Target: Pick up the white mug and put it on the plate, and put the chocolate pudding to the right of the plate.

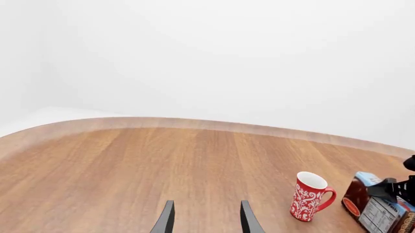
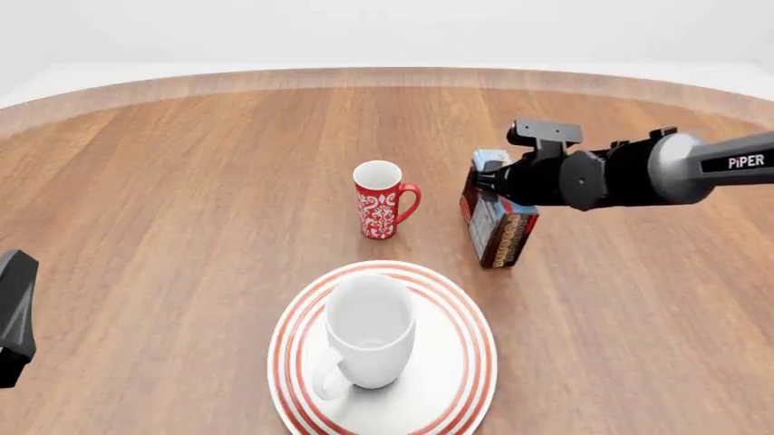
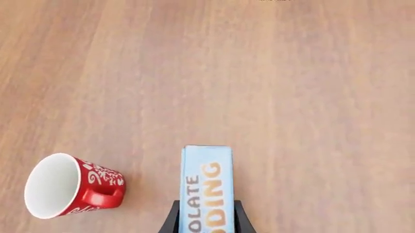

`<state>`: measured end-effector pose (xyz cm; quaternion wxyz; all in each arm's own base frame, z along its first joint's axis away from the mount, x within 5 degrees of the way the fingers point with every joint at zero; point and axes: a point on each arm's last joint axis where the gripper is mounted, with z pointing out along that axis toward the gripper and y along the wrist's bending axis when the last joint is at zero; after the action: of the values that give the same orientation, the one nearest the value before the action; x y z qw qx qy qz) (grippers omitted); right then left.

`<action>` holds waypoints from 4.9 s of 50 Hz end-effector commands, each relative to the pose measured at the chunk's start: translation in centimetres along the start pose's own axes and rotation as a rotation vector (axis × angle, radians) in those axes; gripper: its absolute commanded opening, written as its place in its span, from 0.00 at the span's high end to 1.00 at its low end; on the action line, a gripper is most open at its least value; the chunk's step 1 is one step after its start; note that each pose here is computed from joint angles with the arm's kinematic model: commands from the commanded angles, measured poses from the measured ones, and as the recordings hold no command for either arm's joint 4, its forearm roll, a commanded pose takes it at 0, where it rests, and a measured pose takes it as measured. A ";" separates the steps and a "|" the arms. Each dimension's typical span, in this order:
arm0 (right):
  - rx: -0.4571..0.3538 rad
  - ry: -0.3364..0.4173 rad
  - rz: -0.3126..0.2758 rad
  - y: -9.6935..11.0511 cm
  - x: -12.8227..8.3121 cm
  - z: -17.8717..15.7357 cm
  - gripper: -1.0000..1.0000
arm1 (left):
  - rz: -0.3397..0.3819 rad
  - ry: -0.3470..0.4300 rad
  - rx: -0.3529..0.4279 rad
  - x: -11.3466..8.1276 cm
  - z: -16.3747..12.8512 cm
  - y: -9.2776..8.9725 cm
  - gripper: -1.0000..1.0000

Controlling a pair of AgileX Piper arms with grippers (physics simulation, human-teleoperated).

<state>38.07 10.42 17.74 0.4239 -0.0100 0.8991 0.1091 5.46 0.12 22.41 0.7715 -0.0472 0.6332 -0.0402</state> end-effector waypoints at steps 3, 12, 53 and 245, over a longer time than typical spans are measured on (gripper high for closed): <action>0.004 0.015 -0.076 -0.3 0.3 -0.4 1.00 | 0.000 0.000 0.001 0.0 0.0 0.0 0.00; 0.003 -0.001 -0.081 -0.3 -0.2 -1.3 1.00 | 0.000 0.000 0.001 0.0 0.0 0.0 0.00; 0.004 -0.090 -0.076 -0.6 -2.0 -8.7 1.00 | -0.003 0.002 0.004 0.0 0.0 0.0 0.00; 0.105 0.124 0.002 -4.9 12.9 -21.4 1.00 | 0.008 -0.003 0.004 0.0 0.0 0.0 0.00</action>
<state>13.96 2.13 20.92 0.3742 -0.0010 0.9256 0.0565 5.45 0.10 22.46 0.7728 -0.0430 0.6321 -0.0385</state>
